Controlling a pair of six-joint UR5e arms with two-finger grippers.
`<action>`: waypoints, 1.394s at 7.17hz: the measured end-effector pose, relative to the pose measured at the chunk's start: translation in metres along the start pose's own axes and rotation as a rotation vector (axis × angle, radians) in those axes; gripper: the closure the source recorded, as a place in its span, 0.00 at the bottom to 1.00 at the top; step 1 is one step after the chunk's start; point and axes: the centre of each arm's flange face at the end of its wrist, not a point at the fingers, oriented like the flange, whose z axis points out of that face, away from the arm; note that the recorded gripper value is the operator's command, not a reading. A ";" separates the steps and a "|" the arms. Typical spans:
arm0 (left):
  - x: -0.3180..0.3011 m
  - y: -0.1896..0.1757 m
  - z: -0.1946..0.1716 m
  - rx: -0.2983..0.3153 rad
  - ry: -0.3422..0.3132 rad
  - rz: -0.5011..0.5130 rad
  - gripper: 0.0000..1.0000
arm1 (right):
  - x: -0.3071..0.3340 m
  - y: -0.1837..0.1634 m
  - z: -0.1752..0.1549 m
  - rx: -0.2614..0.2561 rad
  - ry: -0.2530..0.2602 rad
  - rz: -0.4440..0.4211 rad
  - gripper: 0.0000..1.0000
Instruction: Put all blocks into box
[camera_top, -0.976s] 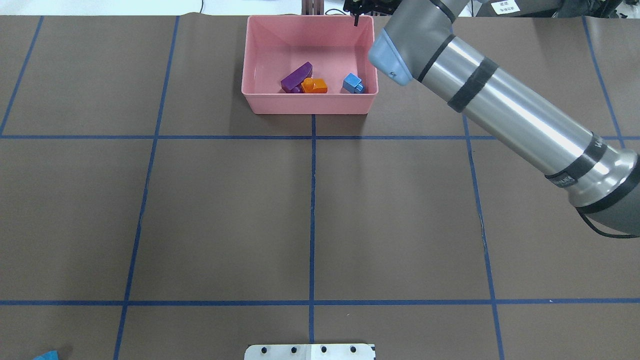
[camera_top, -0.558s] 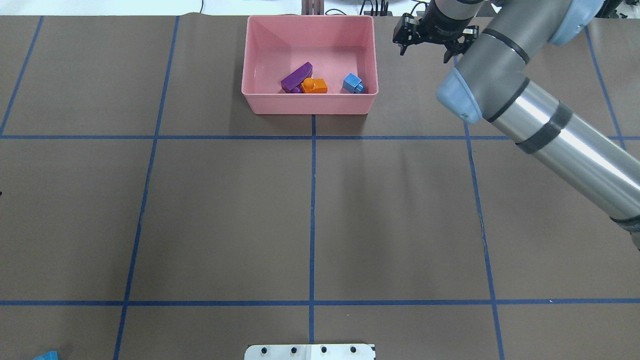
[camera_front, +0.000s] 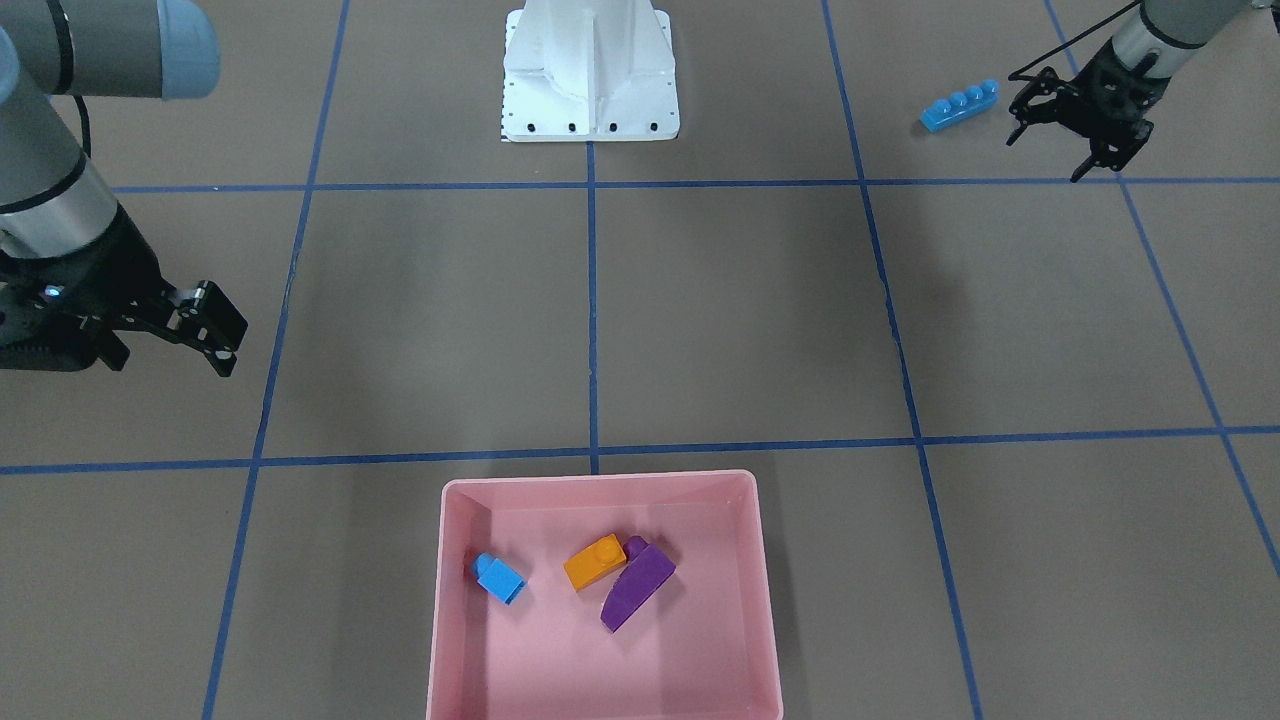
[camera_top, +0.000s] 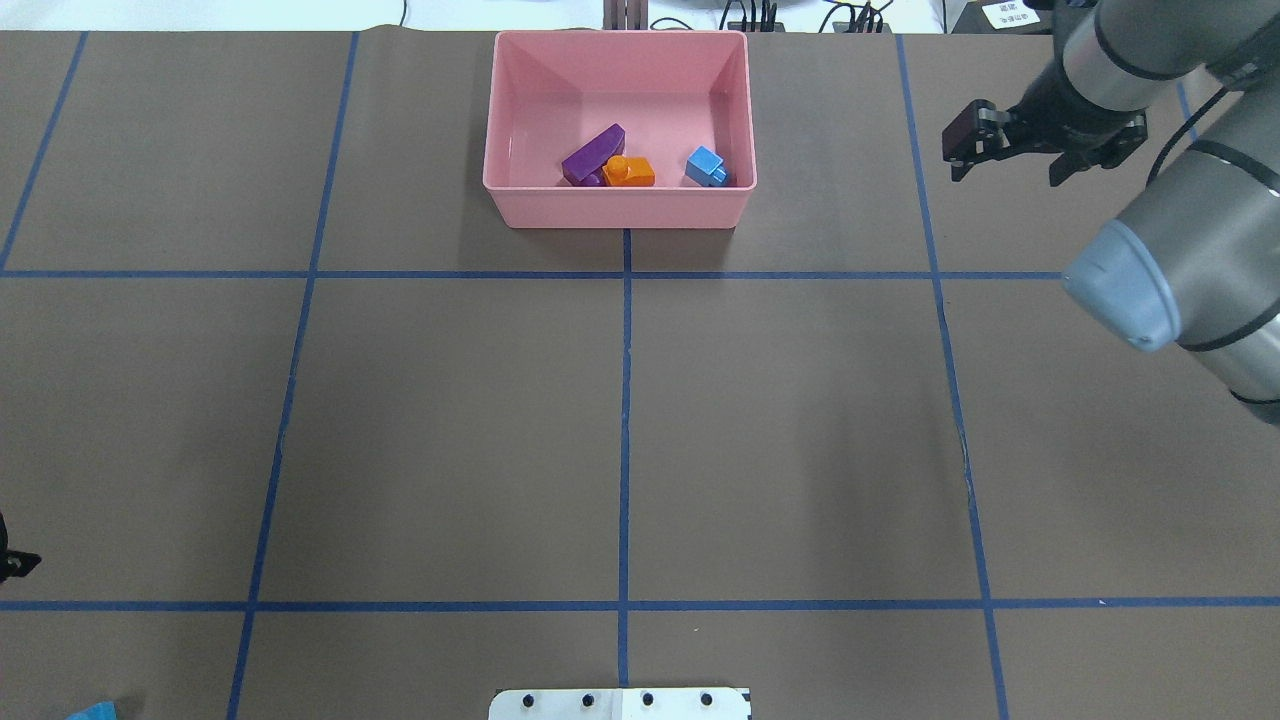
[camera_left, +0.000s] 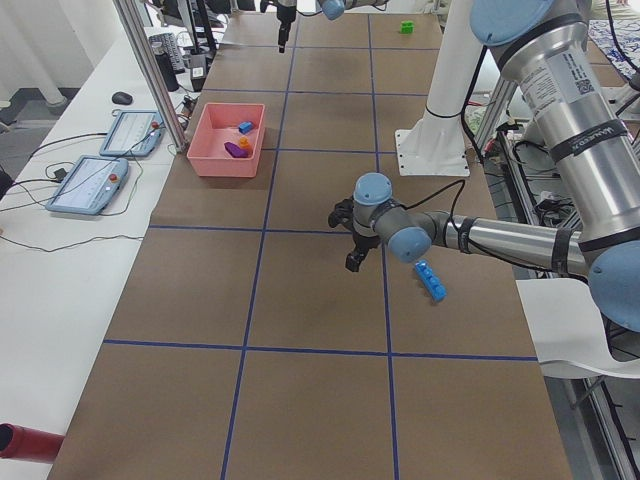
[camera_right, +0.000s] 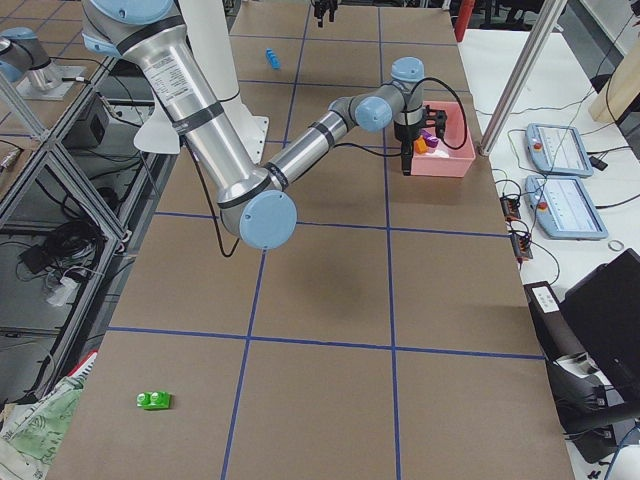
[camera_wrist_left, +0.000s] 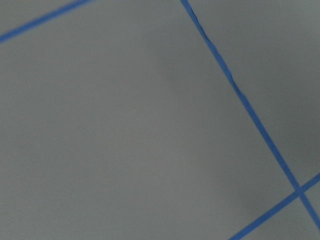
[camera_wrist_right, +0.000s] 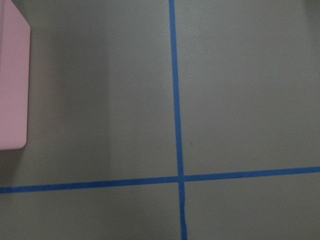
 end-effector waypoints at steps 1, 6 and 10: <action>0.016 0.018 0.012 -0.053 -0.022 0.051 0.00 | 0.026 0.009 -0.010 -0.016 0.014 -0.037 0.00; 0.105 0.062 0.069 -0.220 -0.036 0.136 0.01 | 0.161 0.064 -0.032 -0.069 0.052 -0.171 0.00; 0.136 0.081 0.091 -0.258 -0.075 0.166 0.39 | 0.175 0.069 -0.032 -0.080 0.046 -0.168 0.00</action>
